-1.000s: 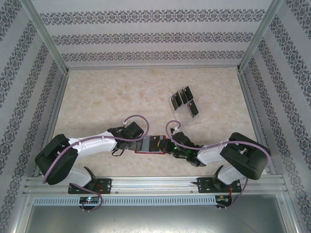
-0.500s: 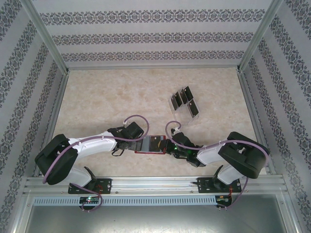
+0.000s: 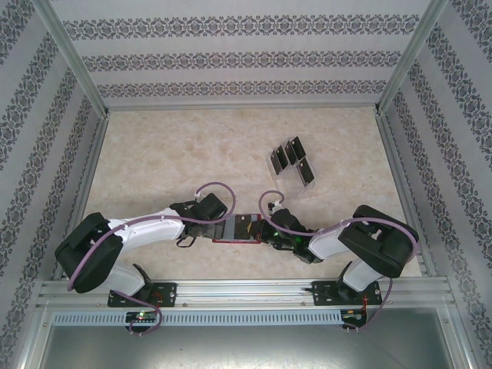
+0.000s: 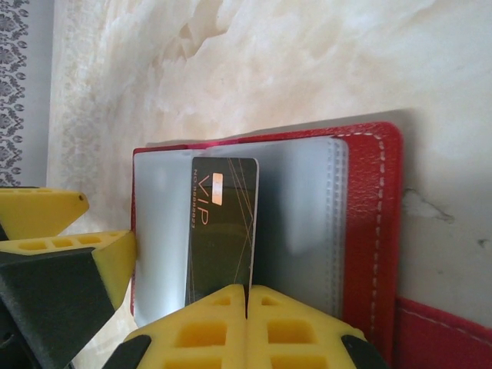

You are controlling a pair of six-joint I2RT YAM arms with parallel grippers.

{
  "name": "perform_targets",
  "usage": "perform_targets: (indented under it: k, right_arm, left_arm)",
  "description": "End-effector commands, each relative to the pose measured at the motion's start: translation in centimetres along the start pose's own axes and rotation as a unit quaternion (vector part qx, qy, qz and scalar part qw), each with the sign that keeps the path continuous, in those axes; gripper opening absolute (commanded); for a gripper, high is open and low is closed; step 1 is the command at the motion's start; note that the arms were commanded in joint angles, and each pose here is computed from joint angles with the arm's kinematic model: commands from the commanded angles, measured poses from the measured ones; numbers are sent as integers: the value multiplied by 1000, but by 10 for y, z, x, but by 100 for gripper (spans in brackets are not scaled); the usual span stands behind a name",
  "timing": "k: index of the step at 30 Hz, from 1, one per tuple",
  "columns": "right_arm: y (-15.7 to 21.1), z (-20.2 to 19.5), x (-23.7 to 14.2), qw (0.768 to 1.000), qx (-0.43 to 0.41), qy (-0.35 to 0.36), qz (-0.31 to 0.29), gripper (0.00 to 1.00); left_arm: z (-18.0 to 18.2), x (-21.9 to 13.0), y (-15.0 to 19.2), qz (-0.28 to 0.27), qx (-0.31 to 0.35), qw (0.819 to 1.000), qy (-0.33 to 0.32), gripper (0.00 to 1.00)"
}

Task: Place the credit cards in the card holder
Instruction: Insert the credit card into the card slot.

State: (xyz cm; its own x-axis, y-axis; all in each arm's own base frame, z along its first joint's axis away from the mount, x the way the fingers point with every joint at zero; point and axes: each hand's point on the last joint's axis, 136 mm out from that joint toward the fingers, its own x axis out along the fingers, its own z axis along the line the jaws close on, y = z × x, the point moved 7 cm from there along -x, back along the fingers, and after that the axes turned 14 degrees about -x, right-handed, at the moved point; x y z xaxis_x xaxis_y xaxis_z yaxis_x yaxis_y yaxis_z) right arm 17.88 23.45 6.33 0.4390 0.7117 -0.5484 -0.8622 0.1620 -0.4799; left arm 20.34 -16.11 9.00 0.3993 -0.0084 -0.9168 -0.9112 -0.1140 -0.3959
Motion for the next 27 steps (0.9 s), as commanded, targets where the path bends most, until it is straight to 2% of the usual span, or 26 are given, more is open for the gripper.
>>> perform_targets:
  k: [1, 27]
  right_arm:
    - [4, -1, 3, 1000, -5, 0, 17, 0]
    - [10, -5, 3, 999, -7, 1, 37, 0]
  left_arm:
    - [5, 1, 9, 15, 5, 1000, -7, 100]
    - [6, -1, 9, 14, 6, 1000, -8, 100]
